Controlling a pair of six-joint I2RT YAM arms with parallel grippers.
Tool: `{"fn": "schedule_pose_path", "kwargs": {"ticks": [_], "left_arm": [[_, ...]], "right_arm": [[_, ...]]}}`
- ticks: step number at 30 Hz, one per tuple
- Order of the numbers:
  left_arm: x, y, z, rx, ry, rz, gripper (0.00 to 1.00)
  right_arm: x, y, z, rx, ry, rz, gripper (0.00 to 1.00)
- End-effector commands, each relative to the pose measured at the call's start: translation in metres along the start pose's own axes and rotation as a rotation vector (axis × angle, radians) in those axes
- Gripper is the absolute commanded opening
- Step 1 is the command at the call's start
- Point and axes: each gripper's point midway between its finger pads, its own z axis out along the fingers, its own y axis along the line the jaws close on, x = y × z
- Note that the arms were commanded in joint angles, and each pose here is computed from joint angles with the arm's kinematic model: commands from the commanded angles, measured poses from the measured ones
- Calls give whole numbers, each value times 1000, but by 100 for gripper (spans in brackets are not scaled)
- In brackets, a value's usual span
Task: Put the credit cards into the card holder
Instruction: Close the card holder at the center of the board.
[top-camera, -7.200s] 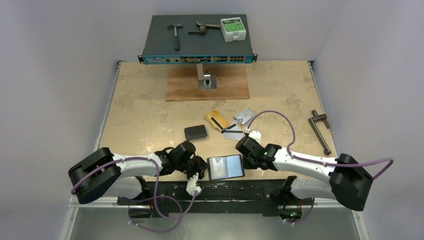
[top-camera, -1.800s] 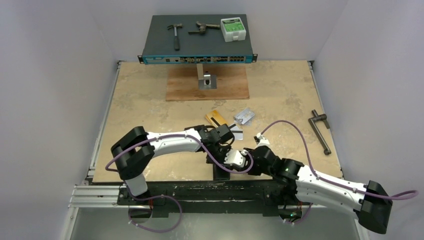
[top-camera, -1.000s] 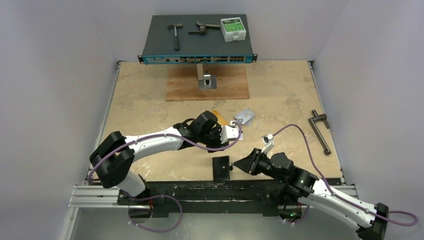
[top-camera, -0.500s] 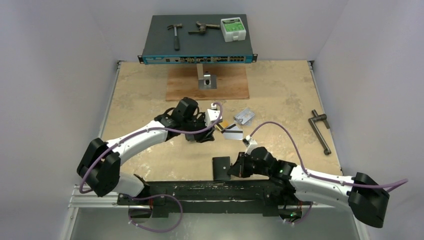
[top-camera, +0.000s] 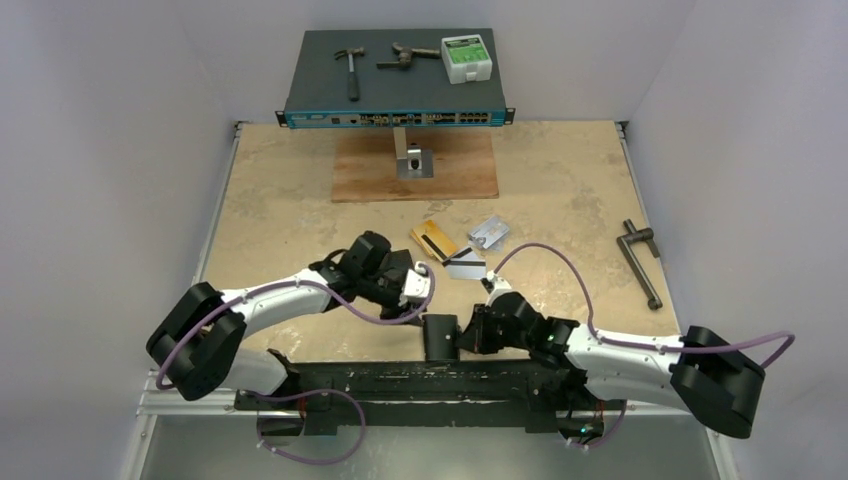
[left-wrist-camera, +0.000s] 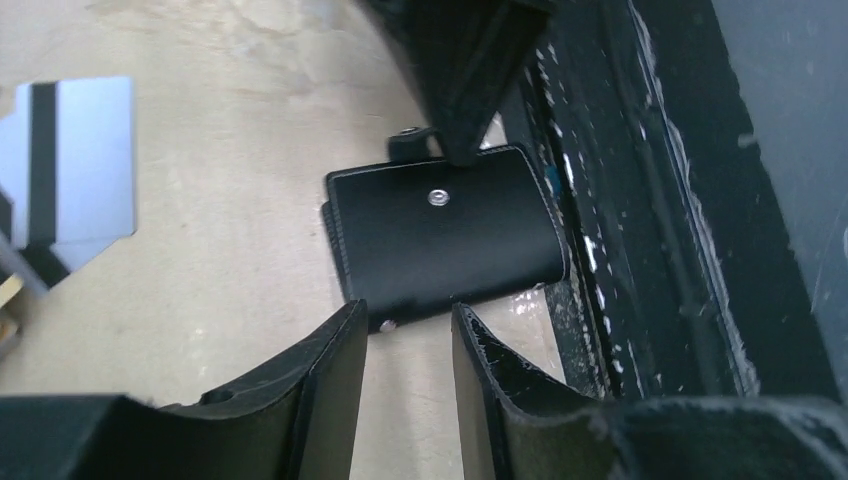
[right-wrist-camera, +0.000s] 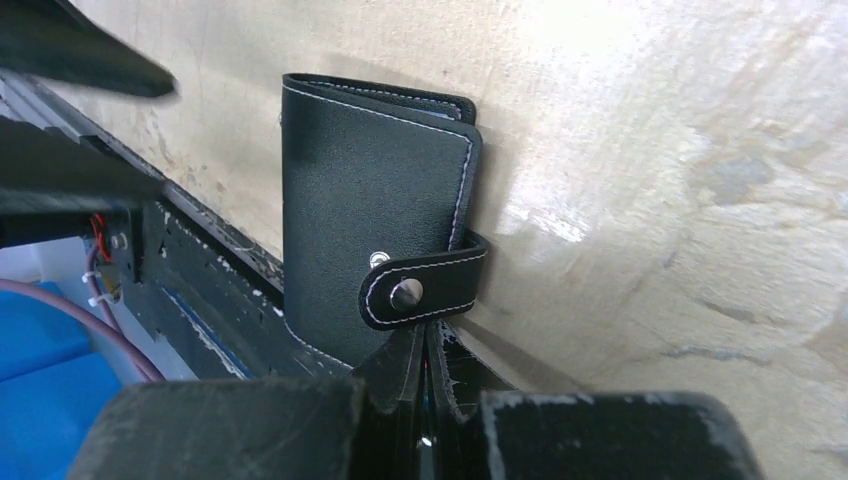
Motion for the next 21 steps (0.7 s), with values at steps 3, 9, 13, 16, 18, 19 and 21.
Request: {"fn": "schedule_pose_path", "kwargs": {"ticks": [3, 9, 13, 16, 18, 19, 21], "left_arm": [[5, -21, 22, 107, -25, 533, 36], [13, -28, 40, 136, -6, 703, 36], [26, -35, 47, 176, 35, 779, 36], [42, -38, 47, 202, 92, 832, 36], [49, -38, 46, 209, 117, 867, 36], [52, -38, 45, 216, 129, 875, 36], [58, -39, 44, 237, 153, 899, 36]], "right_arm": [[-6, 17, 4, -31, 18, -3, 0], [-14, 25, -8, -23, 0, 5, 14], [-23, 30, -21, -13, -26, 26, 34], [-32, 34, -33, 16, -44, 32, 44], [-41, 42, -41, 32, -52, 22, 51], [-44, 42, -43, 51, -50, 18, 52], [-46, 41, -42, 100, -33, 11, 54]]}}
